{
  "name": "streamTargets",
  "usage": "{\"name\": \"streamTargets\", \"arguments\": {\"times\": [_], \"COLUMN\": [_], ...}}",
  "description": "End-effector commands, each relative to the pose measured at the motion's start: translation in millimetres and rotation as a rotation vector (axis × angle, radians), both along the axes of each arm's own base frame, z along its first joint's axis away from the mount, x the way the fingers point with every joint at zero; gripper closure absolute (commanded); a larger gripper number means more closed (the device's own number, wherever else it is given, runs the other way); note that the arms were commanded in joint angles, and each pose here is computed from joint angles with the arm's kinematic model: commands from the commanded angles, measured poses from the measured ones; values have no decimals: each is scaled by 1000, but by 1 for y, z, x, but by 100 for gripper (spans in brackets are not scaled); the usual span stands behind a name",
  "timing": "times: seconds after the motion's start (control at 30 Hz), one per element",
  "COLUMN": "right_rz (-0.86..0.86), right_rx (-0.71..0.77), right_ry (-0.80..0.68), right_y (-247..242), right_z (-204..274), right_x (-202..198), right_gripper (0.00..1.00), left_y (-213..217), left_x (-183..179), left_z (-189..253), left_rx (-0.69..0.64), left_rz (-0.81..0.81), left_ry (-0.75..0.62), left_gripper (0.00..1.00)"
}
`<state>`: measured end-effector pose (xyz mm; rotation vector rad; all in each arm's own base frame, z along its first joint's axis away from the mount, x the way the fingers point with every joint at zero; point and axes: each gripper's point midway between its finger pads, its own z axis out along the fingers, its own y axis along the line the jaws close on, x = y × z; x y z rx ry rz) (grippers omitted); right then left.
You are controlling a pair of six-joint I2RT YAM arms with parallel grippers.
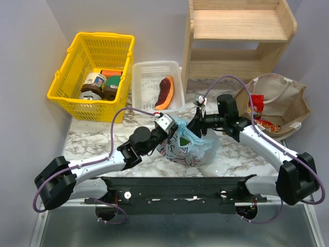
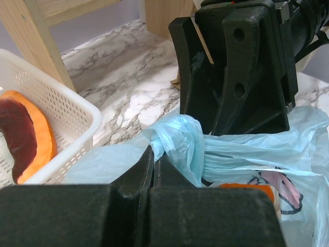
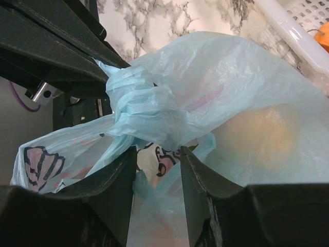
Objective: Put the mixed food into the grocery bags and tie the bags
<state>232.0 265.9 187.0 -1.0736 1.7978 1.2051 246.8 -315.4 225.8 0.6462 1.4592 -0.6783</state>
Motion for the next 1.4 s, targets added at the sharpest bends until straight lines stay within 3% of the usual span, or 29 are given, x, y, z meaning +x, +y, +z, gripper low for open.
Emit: {"name": "streamTargets", "arguments": {"times": [0.0, 0.37, 0.7, 0.93, 1.37], "right_rz": [43, 63, 79, -51, -145], "right_rx": [48, 42, 67, 177, 244], "right_ry": [24, 46, 75, -10, 2], "right_y": [4, 16, 23, 20, 20], "right_z": [0, -21, -20, 16, 6], "right_x": [-13, -20, -32, -22, -14], "right_gripper": [52, 61, 55, 53, 46], "left_y": [7, 6, 8, 7, -2], "left_x": [9, 9, 5, -5, -24], "left_z": [16, 25, 23, 10, 16], "left_rx": [-93, -144, -187, -185, -254], "left_rz": [67, 83, 87, 74, 37], "left_ry": [-22, -25, -2, 34, 68], "left_gripper": [100, 100, 100, 100, 100]}}
